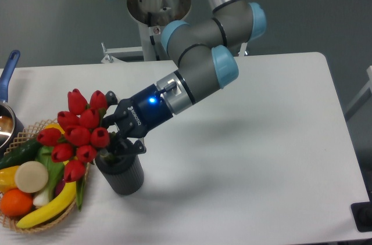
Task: Insert the flowers into the vase
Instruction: 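Lower the tulip stems down into the black vase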
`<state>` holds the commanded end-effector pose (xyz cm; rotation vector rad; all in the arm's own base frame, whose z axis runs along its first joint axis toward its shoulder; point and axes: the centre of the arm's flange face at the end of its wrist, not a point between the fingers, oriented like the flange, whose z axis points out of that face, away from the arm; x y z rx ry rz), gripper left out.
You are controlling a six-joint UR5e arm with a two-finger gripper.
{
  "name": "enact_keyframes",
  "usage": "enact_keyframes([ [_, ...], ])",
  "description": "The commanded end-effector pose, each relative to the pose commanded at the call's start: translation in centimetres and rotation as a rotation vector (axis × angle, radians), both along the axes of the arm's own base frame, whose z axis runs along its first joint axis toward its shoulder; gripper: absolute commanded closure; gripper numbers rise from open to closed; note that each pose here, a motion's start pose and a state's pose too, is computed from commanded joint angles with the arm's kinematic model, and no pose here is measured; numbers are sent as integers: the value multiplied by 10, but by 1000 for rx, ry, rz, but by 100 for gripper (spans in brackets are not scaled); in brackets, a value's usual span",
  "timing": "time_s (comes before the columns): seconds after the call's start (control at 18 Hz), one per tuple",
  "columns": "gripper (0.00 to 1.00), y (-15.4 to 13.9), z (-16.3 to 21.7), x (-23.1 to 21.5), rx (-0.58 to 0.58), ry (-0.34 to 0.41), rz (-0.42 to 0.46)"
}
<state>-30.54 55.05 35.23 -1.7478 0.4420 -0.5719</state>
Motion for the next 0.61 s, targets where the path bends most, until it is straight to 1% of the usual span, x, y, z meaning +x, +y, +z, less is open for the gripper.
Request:
enact_keyframes([
  [0.22, 56, -3, -9, 0, -4, 1, 2],
  [0.44, 55, -16, -35, 0, -8, -1, 8],
  [0.61, 55, -18, -36, -3, -4, 5, 11],
])
